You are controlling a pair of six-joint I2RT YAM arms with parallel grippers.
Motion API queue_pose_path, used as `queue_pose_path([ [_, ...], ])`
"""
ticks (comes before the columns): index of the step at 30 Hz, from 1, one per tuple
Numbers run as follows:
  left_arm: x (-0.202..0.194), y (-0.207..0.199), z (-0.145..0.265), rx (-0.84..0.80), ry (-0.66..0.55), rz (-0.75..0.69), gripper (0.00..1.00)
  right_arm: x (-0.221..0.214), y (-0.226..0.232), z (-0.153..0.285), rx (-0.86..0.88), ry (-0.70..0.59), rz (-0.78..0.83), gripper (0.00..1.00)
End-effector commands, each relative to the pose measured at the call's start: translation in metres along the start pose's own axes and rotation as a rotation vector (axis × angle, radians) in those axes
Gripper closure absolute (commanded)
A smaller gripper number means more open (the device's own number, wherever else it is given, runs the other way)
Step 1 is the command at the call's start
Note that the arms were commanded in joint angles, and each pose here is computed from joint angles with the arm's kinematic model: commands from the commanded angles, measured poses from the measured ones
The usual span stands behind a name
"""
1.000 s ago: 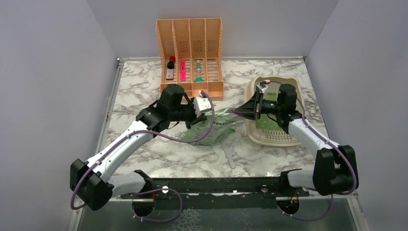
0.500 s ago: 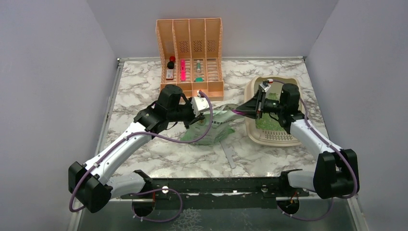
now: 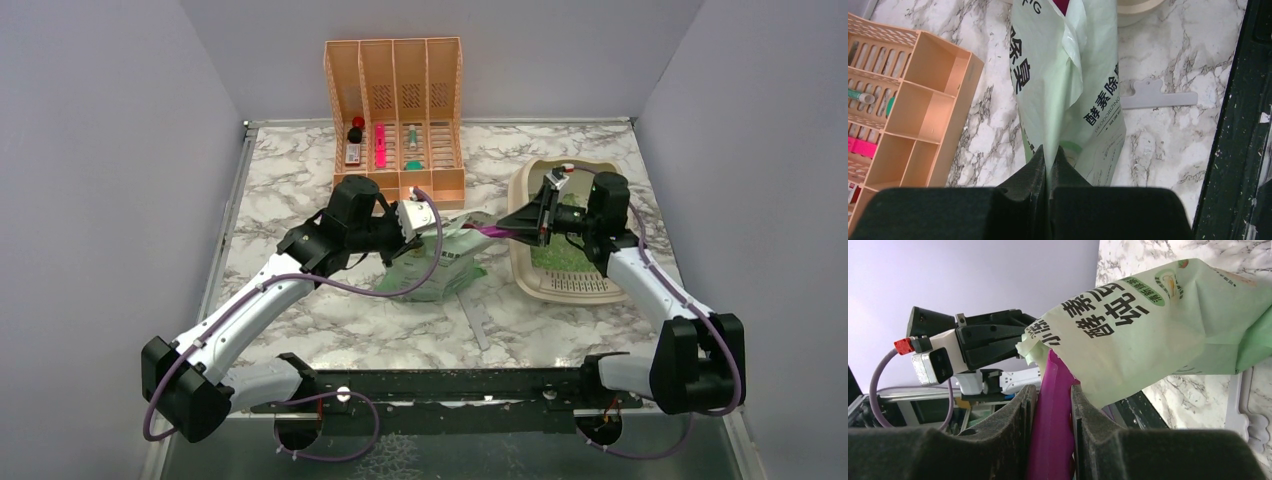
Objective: Fill the litter box with clean litter
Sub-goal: 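Scoop the cat litter from the cat litter bag.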
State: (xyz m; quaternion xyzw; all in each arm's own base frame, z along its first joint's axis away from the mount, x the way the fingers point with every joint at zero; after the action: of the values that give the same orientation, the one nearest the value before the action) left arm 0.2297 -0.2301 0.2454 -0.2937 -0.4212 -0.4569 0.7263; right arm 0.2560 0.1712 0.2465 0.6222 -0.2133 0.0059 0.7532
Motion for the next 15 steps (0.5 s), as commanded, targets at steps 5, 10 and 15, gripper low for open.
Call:
queue_pose_path([
  [5, 0.027, 0.0, 0.016, 0.02, -0.077, -0.028, 1.0, 0.009, 0.002, 0.024, -0.004, -0.05, -0.003, 0.99],
  [10, 0.025, 0.0, 0.014, 0.016, -0.069, -0.017, 1.0, -0.004, 0.008, 0.012, 0.005, 0.018, -0.001, 0.99],
  [15, 0.028, -0.003, 0.015, 0.002, -0.079, -0.013, 1.0, -0.003, 0.01, 0.006, 0.05, -0.017, 0.01, 0.99],
])
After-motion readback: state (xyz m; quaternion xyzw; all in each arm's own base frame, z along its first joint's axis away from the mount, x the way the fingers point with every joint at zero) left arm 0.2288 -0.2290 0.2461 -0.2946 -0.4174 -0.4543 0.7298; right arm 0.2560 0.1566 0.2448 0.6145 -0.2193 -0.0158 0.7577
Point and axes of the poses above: each gripper's point midway between its finger pads, its own z axis back along the fingers, its own y axis along the line the jaws close on, x = y × z, the point moved 3 cm from there along z, back along the fingers, and after that the axes turned 13 degrees about z, right-handed, at the moved point
